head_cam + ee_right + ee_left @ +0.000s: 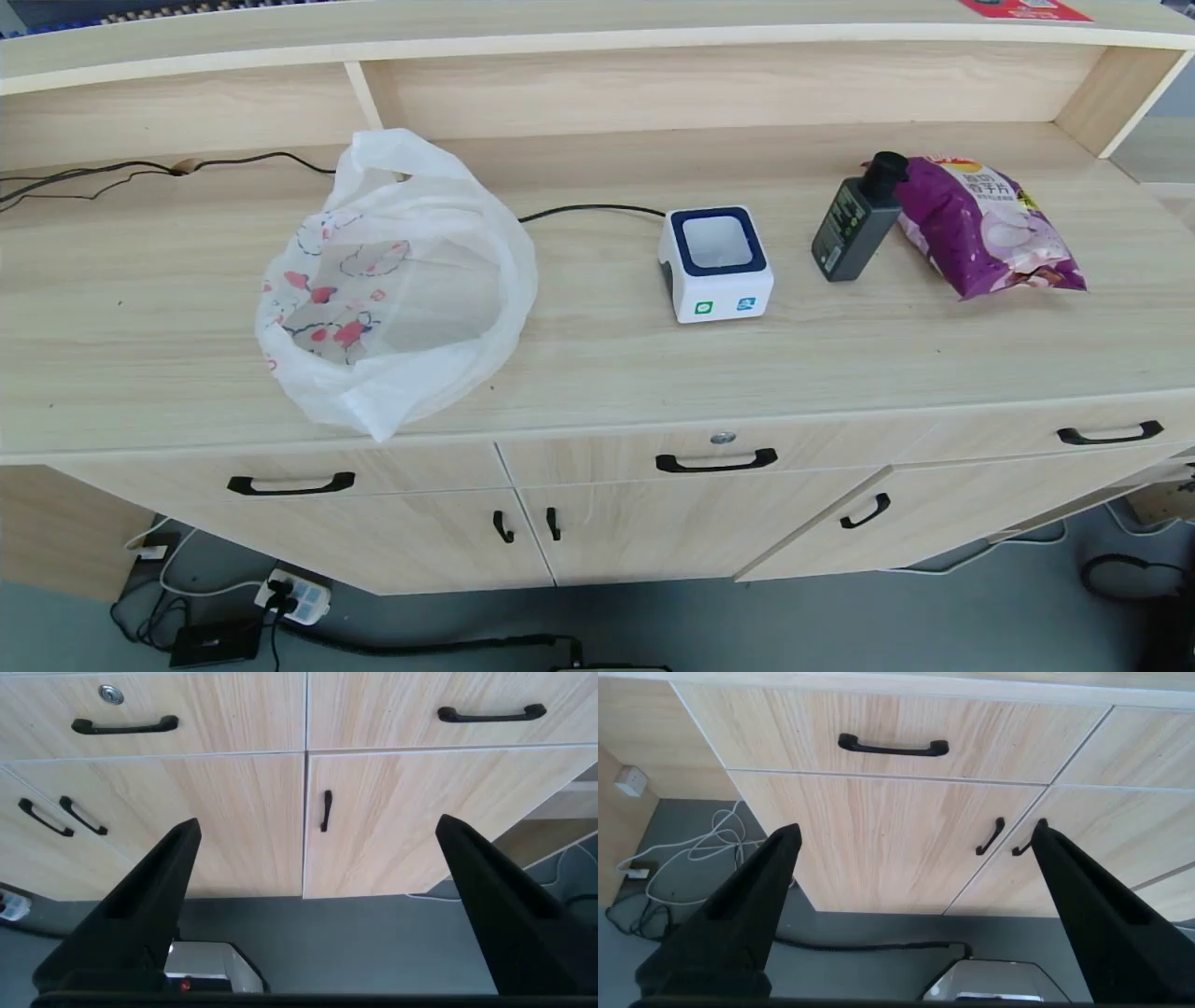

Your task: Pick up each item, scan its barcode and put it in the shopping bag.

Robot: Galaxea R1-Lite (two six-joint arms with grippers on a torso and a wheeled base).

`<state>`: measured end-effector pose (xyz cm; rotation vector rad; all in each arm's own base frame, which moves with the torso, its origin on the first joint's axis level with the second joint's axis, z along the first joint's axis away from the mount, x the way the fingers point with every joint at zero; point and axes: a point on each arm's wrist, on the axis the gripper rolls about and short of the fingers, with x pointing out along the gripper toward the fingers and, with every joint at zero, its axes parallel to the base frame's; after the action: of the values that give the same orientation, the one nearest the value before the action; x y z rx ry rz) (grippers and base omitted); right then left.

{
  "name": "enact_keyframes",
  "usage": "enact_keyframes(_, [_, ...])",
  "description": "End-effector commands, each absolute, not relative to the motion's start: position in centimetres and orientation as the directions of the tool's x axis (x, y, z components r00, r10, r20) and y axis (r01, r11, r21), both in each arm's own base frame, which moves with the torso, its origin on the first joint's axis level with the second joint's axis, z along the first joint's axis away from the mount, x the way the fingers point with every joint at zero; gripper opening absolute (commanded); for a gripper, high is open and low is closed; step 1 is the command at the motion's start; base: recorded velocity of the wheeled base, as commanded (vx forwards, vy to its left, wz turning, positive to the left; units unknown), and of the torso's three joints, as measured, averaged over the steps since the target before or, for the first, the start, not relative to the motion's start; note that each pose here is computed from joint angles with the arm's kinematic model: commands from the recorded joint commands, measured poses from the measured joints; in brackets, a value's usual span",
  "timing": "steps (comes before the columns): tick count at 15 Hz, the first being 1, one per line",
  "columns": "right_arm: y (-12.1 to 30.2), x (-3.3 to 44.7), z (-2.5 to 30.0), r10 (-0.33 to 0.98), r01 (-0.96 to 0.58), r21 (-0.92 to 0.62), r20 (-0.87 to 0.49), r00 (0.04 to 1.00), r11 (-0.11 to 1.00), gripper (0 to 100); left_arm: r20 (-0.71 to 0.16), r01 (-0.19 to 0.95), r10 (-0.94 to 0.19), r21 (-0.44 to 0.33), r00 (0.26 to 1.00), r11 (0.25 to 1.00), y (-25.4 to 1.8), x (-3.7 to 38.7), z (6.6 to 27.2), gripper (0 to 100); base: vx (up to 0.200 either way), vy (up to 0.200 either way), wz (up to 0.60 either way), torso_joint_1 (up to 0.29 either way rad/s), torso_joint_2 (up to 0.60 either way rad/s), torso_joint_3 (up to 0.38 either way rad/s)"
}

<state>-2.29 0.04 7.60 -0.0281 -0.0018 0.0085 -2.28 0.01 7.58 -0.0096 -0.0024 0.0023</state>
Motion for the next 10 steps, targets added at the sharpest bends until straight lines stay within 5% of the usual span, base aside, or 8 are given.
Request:
enact_keyframes(1, [0.0,-2.3,7.6,0.009,-0.009,-0.026,0.000,1.000,1.000,100,0.003,-0.002,0.002,-0.009,1.000,1.000,0.0,-2.3,7.6,100,0.000,0.000,0.00,0.000,0.00,0.000])
enact_keyframes(8, [0.0,-2.3,7.7,0.011,-0.010,-0.058,0.011,1.000,0.998,100,0.003,-0.002,0.002,-0.009,1.000,1.000,0.0,-2.3,7.6,100,0.000,0.000,0.00,0.000,0.00,0.000])
enact_keyframes(10, [0.3,-2.6,12.1,0.147,-0.138,-0.130,0.059,0.987,0.982,100,0.003,-0.003,0.003,-0.009,1.000,1.000,0.0,-2.3,7.6,100,0.000,0.000,0.00,0.000,0.00,0.000])
